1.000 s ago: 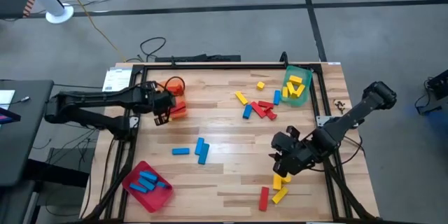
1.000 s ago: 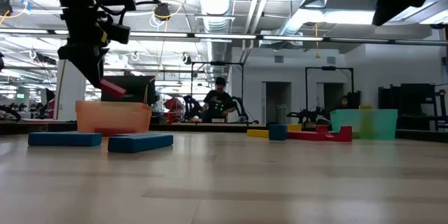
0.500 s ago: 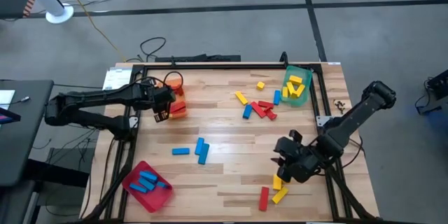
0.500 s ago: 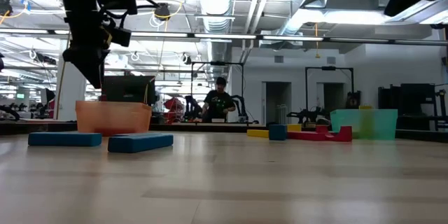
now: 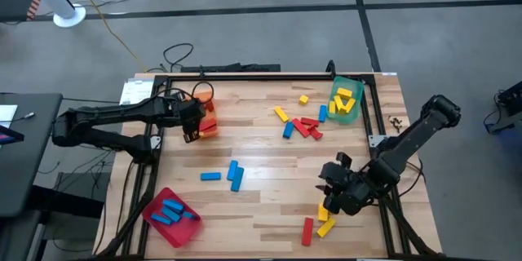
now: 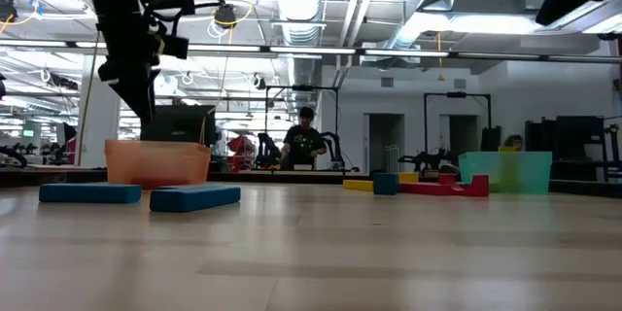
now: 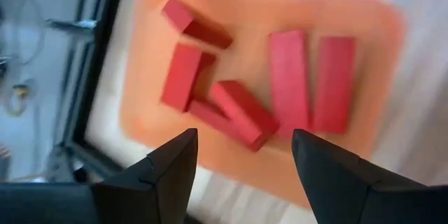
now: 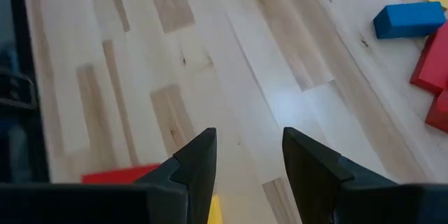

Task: Sort blocks
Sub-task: Put the yellow wooden block into the green bin

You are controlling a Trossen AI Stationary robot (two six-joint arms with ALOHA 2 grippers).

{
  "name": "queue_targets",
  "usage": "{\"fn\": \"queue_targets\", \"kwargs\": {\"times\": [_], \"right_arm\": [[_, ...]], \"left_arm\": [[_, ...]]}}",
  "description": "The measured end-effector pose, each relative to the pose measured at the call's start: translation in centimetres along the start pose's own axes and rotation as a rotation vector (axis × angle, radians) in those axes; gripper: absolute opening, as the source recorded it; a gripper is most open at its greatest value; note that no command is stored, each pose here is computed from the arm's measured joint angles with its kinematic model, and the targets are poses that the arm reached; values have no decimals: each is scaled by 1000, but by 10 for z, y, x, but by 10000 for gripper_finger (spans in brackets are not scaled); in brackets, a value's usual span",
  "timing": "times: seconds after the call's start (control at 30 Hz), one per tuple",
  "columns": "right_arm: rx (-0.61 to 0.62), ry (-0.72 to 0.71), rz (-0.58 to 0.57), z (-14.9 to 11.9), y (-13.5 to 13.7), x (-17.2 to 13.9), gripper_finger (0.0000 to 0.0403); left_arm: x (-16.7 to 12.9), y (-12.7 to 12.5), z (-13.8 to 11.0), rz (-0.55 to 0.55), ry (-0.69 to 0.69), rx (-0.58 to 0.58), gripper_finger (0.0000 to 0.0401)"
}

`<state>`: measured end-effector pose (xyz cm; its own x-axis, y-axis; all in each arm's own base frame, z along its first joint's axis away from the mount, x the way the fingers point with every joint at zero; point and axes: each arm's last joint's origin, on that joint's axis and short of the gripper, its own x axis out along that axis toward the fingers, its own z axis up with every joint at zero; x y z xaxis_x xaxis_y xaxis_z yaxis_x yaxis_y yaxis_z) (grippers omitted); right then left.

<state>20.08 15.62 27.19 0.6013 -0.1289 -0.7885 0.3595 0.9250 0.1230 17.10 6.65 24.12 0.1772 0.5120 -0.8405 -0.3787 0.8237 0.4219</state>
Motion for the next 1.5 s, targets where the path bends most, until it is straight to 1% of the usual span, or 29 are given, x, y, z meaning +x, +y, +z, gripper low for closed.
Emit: {"fn": "queue_targets", "kwargs": {"times": [0.1,0.2,0.3,0.43,0.53,0.63,0.7,0.8,0.9,1.07,1.27,1.4,1.5], "right_arm": [[-59,24,-26,-7,7,10,187],[-100,76,-44,-13,14,24,204],[-131,97,-52,-17,20,36,226],[-219,70,-2,-20,34,50,248],[-320,33,54,-23,47,59,254],[-401,38,69,-31,55,68,255],[-419,86,67,-37,56,72,256],[-389,131,71,-43,56,70,256],[-355,129,81,-44,58,67,256],[-356,91,137,-40,66,62,256],[-373,44,210,-42,78,63,256],[-384,79,248,-48,82,65,256],[-415,126,273,-60,88,69,256]], "left_arm": [[-8,0,6,-72,-70,-17,228],[-21,-3,11,-156,-166,-20,228],[-38,-9,16,-270,-287,-4,226],[-55,-26,21,-429,-429,55,225],[-64,-41,23,-486,-485,95,225],[-69,-56,26,-530,-521,138,224],[-71,-68,28,-556,-536,167,224],[-72,-86,32,-587,-550,221,224],[-68,-104,35,-604,-551,282,224],[-55,-131,41,-607,-524,368,224],[-34,-158,47,-601,-468,413,224],[-25,-170,48,-604,-448,433,224],[-23,-176,47,-620,-446,448,224]]}}
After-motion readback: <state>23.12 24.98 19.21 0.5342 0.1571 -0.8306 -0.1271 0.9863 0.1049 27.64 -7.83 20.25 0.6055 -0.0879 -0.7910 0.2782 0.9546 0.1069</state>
